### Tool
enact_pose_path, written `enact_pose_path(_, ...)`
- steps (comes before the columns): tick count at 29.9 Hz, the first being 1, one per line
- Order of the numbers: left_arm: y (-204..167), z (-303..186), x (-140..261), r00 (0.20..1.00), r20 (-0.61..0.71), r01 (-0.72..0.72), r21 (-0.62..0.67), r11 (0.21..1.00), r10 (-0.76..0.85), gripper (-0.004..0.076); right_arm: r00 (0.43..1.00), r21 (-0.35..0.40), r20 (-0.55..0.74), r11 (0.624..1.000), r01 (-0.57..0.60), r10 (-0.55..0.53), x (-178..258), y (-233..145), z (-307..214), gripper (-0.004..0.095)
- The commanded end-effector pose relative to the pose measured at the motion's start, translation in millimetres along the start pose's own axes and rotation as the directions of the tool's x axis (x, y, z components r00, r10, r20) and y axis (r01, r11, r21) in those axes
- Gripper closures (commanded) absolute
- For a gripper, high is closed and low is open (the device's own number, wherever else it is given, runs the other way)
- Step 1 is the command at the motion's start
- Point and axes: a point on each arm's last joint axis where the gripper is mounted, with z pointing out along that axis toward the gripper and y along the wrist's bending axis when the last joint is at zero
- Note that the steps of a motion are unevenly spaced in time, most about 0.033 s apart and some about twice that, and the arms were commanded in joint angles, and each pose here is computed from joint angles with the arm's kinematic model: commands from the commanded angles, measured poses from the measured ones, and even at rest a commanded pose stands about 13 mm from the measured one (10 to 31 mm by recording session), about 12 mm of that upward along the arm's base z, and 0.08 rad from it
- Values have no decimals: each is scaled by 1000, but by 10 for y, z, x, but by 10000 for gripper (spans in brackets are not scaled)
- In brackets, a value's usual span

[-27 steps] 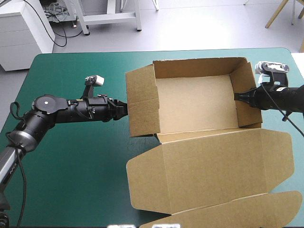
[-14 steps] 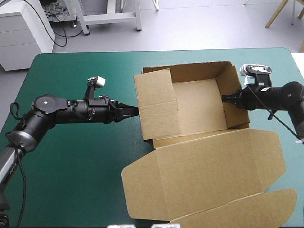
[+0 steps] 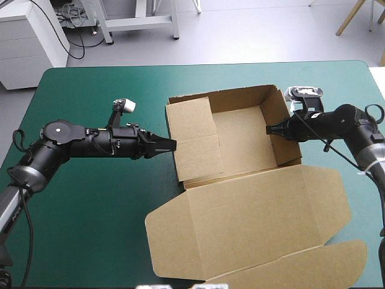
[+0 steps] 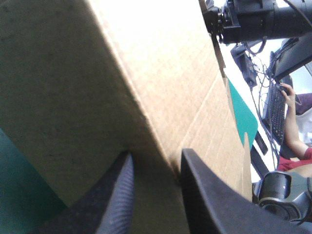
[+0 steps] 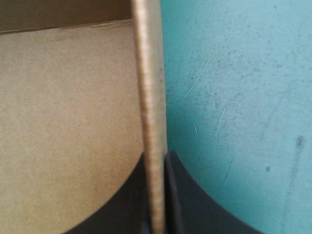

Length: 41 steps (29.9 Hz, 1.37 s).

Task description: Fold the box

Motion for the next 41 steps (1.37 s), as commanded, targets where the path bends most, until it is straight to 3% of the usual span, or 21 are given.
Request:
enact_pose_path(1, -163, -78, -51, 998, 28, -54, 27, 998, 53, 492, 995, -43, 94, 998, -37, 41, -132, 132, -121, 925)
enact_pose_path(11, 11, -90, 18, 998, -55, -37, -161, 986, 28, 489, 995, -82, 97, 996, -22, 30, -137, 393, 64, 925)
enact_pose_path(13, 36, -96, 36, 996, -78, -53, -187, 981, 39, 451, 995, -89, 99, 996, -14, 22, -136, 443, 103, 925)
enact_pose_path(17, 49, -93, 40, 997, -80, -30, -196, 980, 15, 274, 996, -100, 92, 995, -4, 14, -125, 514, 171, 925)
enact_pose_path(20, 66, -80, 39, 997, -83, -25, -196, 980, 9, 187, 996, -108, 88, 994, -6, 15, -118, 552, 201, 925)
enact_pose_path(29, 308, 79, 24, 977, -64, 182, -239, 954, -202, 190, 995, -123, 95, 992, 8, 3, -108, 685, 234, 923)
enact_pose_path(37, 521, 274, 59, 939, -91, 298, -265, 917, -331, 345, 995, -143, 100, 989, 25, -10, -90, 828, 255, 920)
enact_pose_path(41, 496, 383, 82, 941, -107, 286, -263, 922, -322, 521, 996, -142, 92, 989, 30, -17, -79, 845, 259, 920)
